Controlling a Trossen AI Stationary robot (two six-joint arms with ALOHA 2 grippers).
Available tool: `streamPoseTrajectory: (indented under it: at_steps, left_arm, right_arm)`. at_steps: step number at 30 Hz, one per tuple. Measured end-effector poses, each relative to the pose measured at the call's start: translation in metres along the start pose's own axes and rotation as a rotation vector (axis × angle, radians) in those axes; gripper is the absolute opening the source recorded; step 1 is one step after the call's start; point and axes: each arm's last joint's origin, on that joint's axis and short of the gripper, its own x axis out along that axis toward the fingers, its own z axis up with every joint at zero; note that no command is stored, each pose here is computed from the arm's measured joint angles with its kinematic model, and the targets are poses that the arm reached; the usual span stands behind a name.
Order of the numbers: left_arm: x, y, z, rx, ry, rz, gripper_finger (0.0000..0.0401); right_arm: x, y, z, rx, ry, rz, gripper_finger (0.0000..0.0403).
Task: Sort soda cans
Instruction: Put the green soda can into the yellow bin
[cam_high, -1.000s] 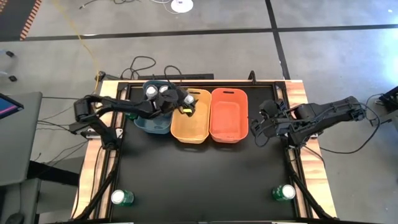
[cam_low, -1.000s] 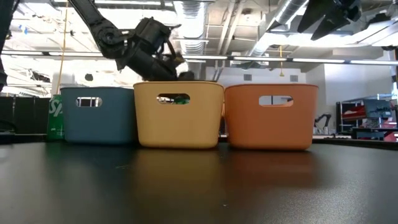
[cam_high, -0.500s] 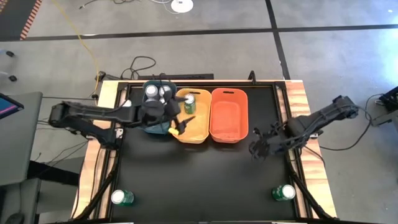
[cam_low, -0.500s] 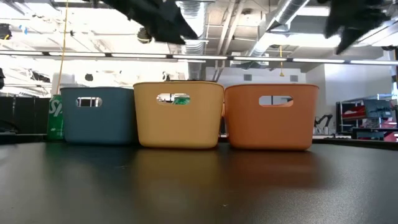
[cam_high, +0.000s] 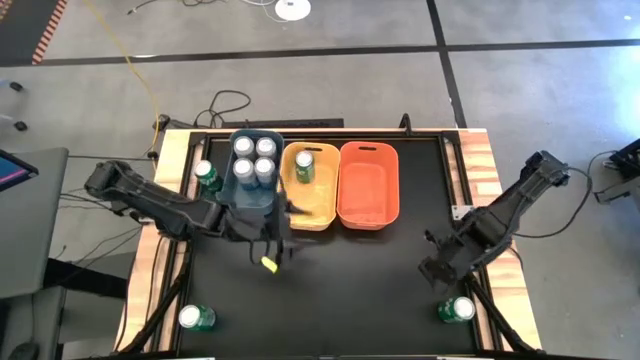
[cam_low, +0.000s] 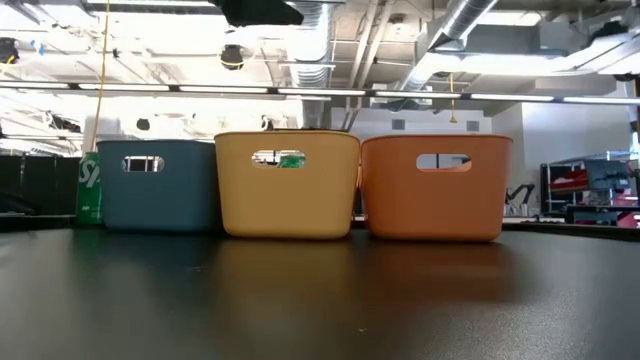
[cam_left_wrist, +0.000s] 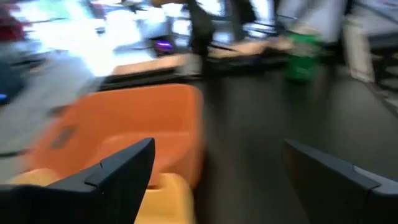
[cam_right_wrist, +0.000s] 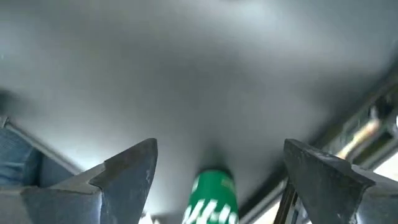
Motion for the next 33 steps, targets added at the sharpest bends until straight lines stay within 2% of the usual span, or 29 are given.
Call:
streamPoseTrajectory:
  at_steps: [4, 10, 13, 16, 22, 29, 33]
  left_arm:
    - [0.012, -0.031, -0.011, 0.041, 0.013, -0.152, 0.0343]
    - [0.021, -0.064, -0.024, 0.103, 0.007, -0.221, 0.0343]
    - [0.023, -0.08, -0.034, 0.154, 0.036, -0.292, 0.0343]
    - [0.022, -0.09, -0.038, 0.143, 0.044, -0.32, 0.0343]
    - [0.013, -0.104, -0.04, 0.088, 0.054, -0.363, 0.0343]
    - [0.005, -0.115, -0.039, 0.089, 0.043, -0.4, 0.0343]
    - [0.003, -0.117, -0.038, 0.087, 0.032, -0.407, 0.0343]
  right_arm:
    - [-0.009, 0.001, -0.016, 0.047, 0.098, 0.026, 0.0368]
    - [-0.01, -0.001, -0.039, 0.122, 0.208, -0.027, 0.0368]
    - [-0.005, 0.002, -0.057, 0.123, 0.266, -0.063, 0.0368]
    - [-0.001, 0.005, -0.072, 0.142, 0.302, -0.084, 0.0368]
    - [0.011, 0.009, -0.092, 0.191, 0.276, -0.137, 0.0368]
    - [0.03, 0.025, -0.107, 0.115, 0.247, -0.107, 0.0368]
    - [0.04, 0.029, -0.109, 0.106, 0.199, -0.133, 0.0368]
